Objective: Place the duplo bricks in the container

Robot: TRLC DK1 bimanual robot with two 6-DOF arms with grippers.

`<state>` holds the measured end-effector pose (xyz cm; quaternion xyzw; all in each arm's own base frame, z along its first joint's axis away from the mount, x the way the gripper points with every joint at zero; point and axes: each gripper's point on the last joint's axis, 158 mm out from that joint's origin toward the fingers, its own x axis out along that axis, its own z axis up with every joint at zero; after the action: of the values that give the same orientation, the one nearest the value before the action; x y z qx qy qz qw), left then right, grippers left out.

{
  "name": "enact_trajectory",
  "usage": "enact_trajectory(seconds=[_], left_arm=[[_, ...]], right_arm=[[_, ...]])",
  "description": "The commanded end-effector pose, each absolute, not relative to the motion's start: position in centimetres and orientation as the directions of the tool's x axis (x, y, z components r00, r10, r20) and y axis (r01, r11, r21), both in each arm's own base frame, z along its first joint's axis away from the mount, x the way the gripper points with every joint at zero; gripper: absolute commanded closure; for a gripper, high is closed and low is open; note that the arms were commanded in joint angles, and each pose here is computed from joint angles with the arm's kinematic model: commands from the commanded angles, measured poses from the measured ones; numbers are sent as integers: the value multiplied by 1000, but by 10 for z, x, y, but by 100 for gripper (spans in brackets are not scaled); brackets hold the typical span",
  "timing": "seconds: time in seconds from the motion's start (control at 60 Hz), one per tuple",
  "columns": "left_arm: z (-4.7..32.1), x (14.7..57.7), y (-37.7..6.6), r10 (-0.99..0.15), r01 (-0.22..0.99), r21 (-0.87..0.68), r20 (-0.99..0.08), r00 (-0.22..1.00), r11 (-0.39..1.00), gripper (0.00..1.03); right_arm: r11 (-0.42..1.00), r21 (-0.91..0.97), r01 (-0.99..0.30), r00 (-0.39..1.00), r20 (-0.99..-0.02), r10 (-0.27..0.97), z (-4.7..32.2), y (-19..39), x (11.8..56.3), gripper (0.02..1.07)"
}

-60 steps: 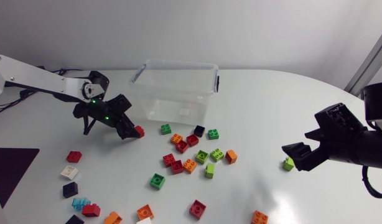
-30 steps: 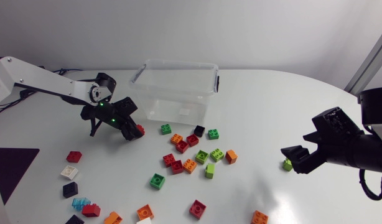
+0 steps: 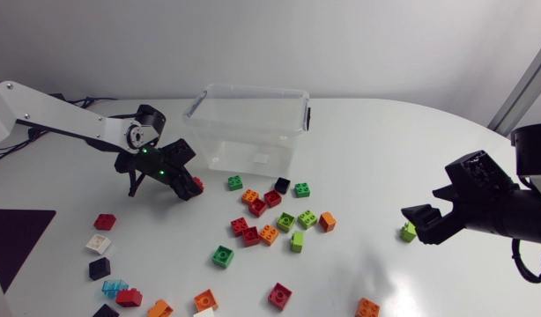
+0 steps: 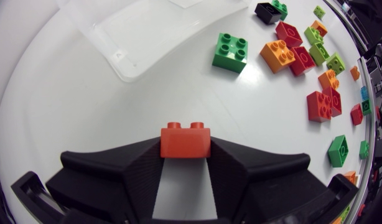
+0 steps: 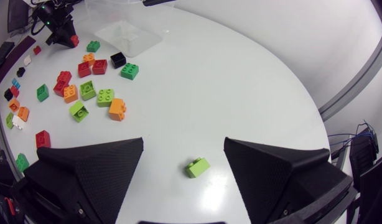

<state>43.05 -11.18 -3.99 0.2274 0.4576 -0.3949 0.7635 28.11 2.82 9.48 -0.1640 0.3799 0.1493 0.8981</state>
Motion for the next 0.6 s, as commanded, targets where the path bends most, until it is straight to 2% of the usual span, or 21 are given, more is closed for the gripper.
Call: enact_trajectory(seconds=[0.0,0.15,0.283,0.417,0.583], left_arm=[[-30,419,-111,-400,800,-36,-879,260,598,71],[0,417,-111,-422,799,-17,-856,299,601,71],[56,415,-116,-472,796,11,-800,370,605,71],[107,411,-127,-512,798,42,-746,425,602,71],[142,413,-145,-542,800,55,-708,454,598,70]], right_arm=[[897,-194,-397,660,-740,132,93,25,280,13],[909,-164,-383,610,-784,116,84,17,280,13],[905,-146,-400,534,-839,101,66,7,279,13],[846,-145,-513,474,-869,138,61,3,277,13],[783,-116,-611,384,-908,165,49,-17,286,13]])
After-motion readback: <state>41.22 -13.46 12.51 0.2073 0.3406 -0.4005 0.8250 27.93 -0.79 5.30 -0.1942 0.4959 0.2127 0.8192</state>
